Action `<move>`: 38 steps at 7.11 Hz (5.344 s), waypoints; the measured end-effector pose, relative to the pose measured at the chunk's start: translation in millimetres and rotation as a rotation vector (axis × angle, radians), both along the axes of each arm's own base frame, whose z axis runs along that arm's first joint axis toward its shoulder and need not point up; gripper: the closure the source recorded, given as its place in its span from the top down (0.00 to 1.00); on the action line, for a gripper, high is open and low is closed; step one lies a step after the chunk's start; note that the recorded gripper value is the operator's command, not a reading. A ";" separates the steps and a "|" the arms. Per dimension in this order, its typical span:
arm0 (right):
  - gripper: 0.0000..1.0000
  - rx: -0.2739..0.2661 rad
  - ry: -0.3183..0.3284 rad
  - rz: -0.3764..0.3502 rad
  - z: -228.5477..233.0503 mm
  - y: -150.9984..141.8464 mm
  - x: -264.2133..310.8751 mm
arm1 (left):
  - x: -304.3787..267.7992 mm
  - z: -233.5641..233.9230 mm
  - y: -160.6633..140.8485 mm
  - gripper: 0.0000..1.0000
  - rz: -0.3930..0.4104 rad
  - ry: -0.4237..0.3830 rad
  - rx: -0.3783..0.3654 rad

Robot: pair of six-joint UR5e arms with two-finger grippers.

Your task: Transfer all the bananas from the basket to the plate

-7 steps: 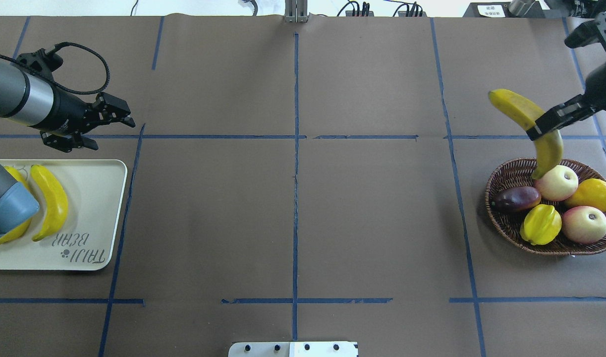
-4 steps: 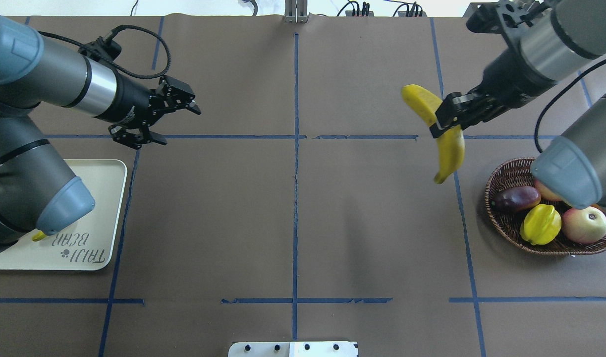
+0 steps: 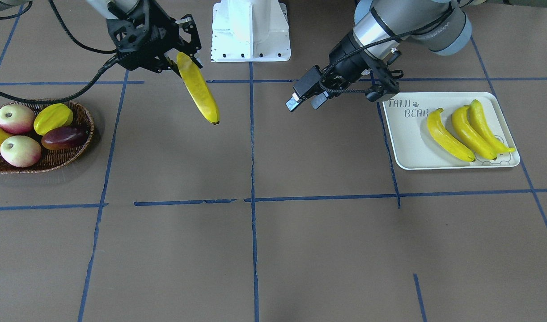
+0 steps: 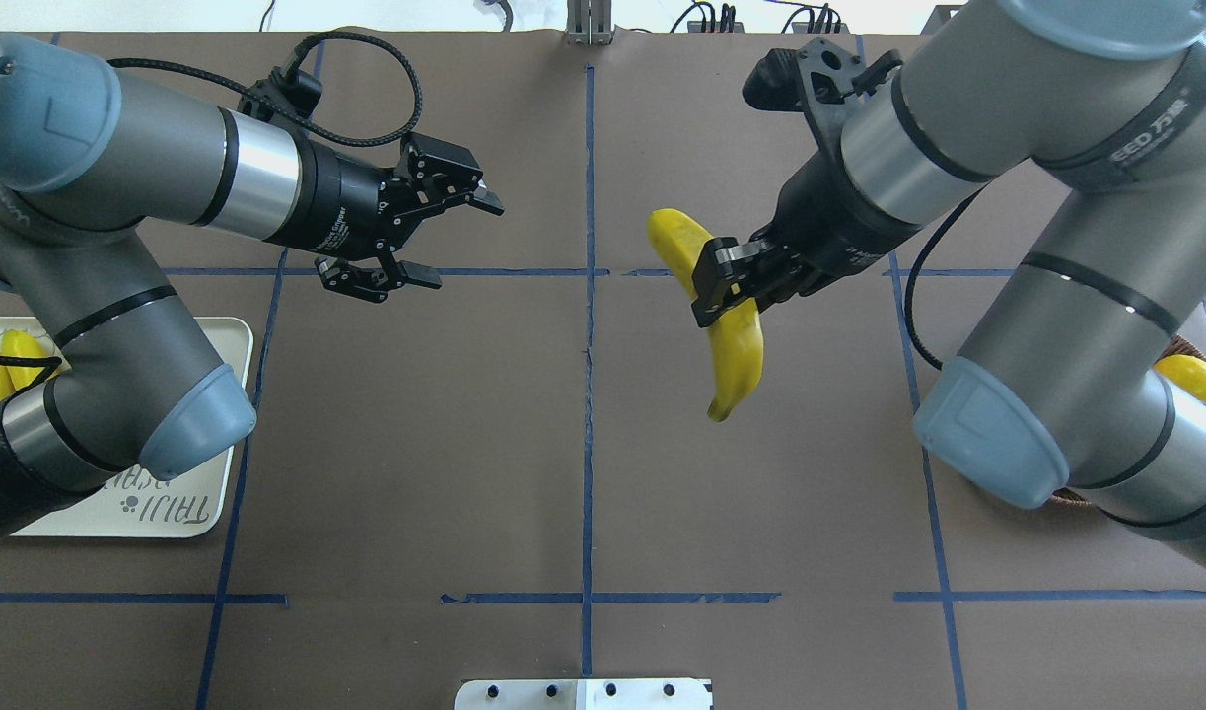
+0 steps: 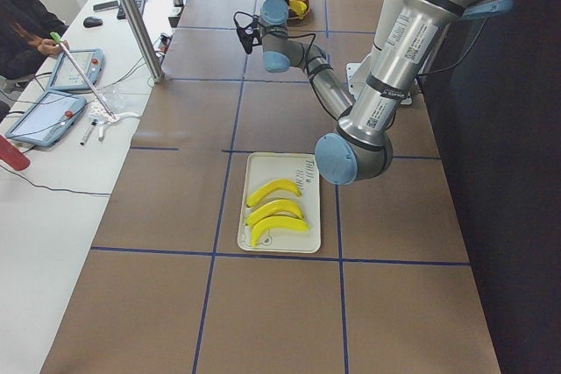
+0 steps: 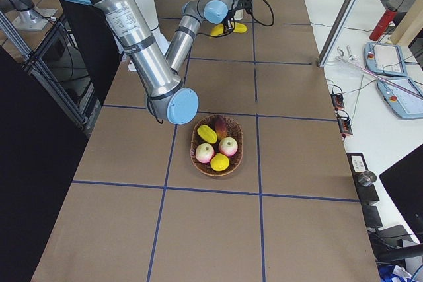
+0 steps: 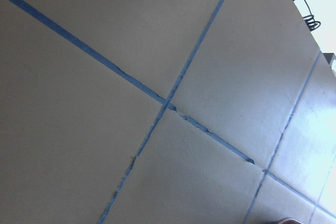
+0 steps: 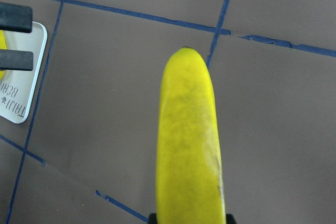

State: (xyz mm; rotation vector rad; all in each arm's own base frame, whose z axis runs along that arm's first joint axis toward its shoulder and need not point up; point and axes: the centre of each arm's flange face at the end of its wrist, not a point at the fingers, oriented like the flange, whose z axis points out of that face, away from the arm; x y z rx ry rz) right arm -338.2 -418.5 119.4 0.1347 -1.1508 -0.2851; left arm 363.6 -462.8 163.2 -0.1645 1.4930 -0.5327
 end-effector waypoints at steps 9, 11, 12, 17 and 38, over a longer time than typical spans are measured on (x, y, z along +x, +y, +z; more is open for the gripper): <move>0.02 0.042 -0.125 0.111 -33.8 49.8 -60.9 | 59.7 -44.8 41.4 0.00 -0.051 0.121 -0.041; 0.99 0.043 -0.127 0.112 -34.1 49.5 -60.1 | 61.0 -43.4 43.1 0.00 -0.045 0.121 -0.049; 1.00 0.042 -0.128 0.113 -34.3 49.4 -59.7 | 61.0 -43.0 43.1 0.00 -0.044 0.120 -0.050; 1.00 0.029 -0.137 0.119 -34.1 53.5 -50.0 | 58.6 -36.8 39.0 0.00 -0.043 0.100 -0.045; 1.00 -0.106 0.092 0.265 91.8 -4.1 59.7 | -104.1 330.2 -15.6 1.00 0.041 -0.645 -0.044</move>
